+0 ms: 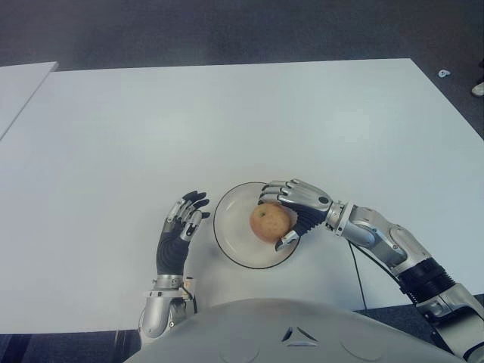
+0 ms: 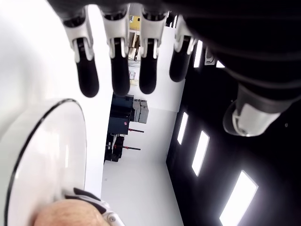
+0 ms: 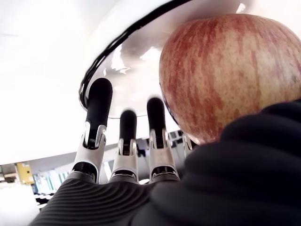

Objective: Put the apples into the plate.

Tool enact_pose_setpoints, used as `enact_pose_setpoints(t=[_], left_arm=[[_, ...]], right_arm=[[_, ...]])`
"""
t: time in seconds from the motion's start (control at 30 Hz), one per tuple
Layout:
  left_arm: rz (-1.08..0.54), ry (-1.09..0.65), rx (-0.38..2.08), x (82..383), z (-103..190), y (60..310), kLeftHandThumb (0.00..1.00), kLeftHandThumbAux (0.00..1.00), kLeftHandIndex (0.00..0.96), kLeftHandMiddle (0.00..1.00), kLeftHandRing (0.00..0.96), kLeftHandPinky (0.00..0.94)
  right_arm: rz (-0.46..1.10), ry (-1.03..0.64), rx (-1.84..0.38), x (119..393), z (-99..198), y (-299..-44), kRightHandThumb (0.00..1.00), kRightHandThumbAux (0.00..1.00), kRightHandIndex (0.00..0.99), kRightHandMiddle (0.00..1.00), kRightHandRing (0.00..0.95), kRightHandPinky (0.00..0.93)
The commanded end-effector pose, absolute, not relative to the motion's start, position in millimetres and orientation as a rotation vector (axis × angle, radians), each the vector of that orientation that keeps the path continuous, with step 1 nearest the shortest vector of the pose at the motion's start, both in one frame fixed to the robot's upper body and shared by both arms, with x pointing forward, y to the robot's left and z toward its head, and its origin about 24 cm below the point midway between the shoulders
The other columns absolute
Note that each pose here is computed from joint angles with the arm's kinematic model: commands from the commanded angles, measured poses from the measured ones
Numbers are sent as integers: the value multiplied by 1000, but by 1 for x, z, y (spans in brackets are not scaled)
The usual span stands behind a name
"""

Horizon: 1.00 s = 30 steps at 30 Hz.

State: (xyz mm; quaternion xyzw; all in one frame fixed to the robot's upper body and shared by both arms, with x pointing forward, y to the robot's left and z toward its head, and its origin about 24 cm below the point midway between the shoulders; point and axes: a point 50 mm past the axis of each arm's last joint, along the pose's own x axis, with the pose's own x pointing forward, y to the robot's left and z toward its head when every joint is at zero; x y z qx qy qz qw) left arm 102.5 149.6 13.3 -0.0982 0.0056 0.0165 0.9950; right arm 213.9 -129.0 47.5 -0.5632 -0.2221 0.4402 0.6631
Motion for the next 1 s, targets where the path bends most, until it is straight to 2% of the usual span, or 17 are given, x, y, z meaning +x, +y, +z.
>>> enact_pose_setpoints(t=[0.03, 0.2, 0.47, 1.0], left_arm=[[36, 29, -201, 103, 8, 150, 317, 521, 221, 245, 272, 326], [39, 33, -196, 105, 7, 150, 319, 525, 224, 246, 276, 334], [37, 29, -185, 108, 4, 149, 311, 534, 220, 243, 276, 332], [34, 19, -181, 112, 3, 149, 310, 540, 221, 244, 276, 334]], right_arm=[[1009, -465, -1323, 214, 48, -136, 99, 315, 28, 67, 45, 49], [962, -480, -1294, 214, 56, -140, 123, 288, 3, 8, 6, 6], [898, -540, -1264, 217, 73, -147, 157, 248, 0, 0, 0, 0], [869, -584, -1272, 222, 80, -151, 194, 229, 0, 0, 0, 0]])
